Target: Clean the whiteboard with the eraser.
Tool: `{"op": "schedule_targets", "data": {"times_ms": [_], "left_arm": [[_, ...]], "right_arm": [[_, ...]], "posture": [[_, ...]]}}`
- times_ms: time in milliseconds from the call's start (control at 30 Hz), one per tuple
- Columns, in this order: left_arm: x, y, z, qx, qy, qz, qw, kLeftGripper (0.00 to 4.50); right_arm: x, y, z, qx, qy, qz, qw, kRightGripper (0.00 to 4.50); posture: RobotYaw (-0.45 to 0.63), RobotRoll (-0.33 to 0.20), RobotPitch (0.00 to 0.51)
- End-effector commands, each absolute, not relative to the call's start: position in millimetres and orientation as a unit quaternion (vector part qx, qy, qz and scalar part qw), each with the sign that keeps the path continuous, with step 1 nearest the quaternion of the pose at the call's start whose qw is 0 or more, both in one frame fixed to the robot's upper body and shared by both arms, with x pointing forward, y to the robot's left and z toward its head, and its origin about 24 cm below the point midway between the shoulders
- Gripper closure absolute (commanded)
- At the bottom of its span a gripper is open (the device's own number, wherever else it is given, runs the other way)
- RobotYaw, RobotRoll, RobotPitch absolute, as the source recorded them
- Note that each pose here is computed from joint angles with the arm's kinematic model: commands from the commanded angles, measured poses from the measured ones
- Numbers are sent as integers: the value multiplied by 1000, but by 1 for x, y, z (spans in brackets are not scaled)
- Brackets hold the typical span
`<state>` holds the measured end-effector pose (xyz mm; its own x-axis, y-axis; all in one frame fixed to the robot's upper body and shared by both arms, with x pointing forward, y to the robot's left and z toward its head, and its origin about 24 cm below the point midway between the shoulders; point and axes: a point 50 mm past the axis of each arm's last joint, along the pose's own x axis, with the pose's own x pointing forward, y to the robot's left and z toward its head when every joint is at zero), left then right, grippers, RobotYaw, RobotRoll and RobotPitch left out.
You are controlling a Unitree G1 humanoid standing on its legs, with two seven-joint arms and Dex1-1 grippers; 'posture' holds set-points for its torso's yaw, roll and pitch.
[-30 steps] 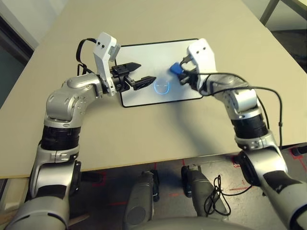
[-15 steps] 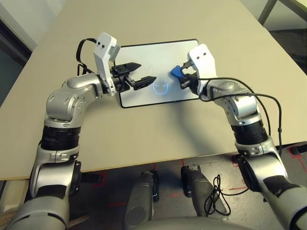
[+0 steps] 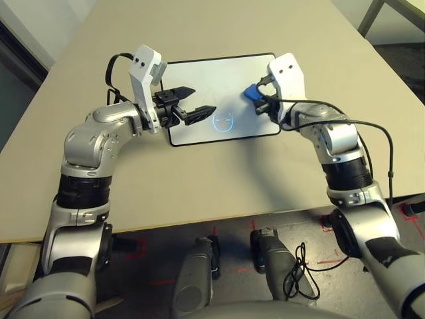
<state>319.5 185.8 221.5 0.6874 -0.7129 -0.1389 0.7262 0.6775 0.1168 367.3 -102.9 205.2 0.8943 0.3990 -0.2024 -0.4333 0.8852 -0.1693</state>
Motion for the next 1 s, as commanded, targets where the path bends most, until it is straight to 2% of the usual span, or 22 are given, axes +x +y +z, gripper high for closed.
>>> {"op": "schedule_targets", "data": {"times_ms": [33,333,500,700,867,1000], "left_arm": [[319,185,219,82,46,-398,913,0],[319,188,216,81,51,-392,915,0],[318,190,215,83,56,-388,916,0],[317,193,214,82,59,-382,919,0],[315,195,210,81,64,-378,920,0],[314,196,208,82,67,-372,922,0]], "right_arm": [[369,-106,194,-102,101,205,968,3901],[338,-71,163,-110,158,306,932,3901],[336,-69,162,-117,164,316,927,3901],[363,-66,205,-120,105,294,942,3901],[377,-65,232,-113,66,279,951,3901],[379,-61,230,-115,67,284,949,3901]], "posture": [[3,0,233],[4,0,234],[7,0,239],[11,0,242],[16,0,241],[22,0,241]]}}
